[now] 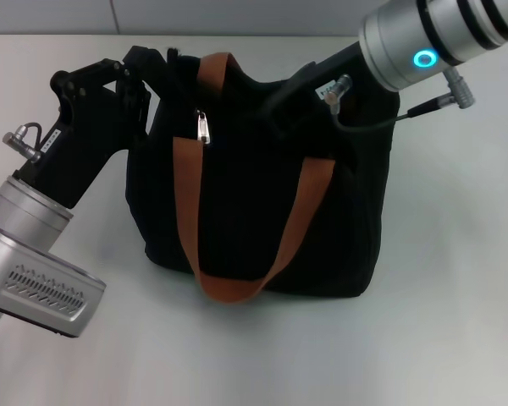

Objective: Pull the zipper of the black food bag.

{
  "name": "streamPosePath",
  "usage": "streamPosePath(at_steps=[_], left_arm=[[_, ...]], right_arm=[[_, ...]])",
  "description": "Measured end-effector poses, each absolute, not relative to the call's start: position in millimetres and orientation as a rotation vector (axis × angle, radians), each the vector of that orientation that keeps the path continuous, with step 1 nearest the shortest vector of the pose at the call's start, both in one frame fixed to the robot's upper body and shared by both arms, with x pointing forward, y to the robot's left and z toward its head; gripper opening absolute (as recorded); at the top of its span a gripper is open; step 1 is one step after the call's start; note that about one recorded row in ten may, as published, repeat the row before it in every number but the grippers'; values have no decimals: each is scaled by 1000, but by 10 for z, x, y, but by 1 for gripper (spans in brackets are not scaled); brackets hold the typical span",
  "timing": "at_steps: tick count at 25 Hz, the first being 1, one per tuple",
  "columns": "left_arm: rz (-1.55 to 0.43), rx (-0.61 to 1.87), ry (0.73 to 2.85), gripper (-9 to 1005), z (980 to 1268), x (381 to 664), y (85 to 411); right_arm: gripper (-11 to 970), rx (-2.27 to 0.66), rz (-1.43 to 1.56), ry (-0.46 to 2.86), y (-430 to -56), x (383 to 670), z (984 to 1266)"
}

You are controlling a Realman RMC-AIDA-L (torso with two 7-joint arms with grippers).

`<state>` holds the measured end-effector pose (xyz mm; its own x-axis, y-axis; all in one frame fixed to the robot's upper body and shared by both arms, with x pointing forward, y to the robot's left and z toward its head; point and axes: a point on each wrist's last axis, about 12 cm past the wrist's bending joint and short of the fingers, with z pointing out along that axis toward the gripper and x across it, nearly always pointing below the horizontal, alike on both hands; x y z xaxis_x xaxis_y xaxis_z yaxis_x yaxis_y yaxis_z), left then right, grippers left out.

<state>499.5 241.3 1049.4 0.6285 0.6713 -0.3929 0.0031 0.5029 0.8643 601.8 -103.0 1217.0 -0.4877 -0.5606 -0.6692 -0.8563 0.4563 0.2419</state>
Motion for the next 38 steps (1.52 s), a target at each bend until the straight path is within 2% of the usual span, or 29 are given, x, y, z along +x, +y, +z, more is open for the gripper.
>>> streamPosePath(at_steps=[2,7,10,15,25,38], left_arm=[[461,973,809,16,10494,4996,2413],[461,972,810,16,10491,4991,2413],[453,969,808,16,10490,4981,2393],[451,970,803,16,10497,4990,2383],[463,972,801,17,10495,4984,2393],[476,976,802,17,10485,4971,2398]], right_arm=[[174,-1186,782,2207,-1069,6012,12170],[17,-1150,790,2206,-1217,6005,12158],[-2,-1050,922,2177,-1329,6009,12220],[22,-1026,1025,2153,-1337,5986,12279],[389,-1028,1031,2244,-1099,6111,12209],[387,-1053,945,2286,-897,6171,12171]])
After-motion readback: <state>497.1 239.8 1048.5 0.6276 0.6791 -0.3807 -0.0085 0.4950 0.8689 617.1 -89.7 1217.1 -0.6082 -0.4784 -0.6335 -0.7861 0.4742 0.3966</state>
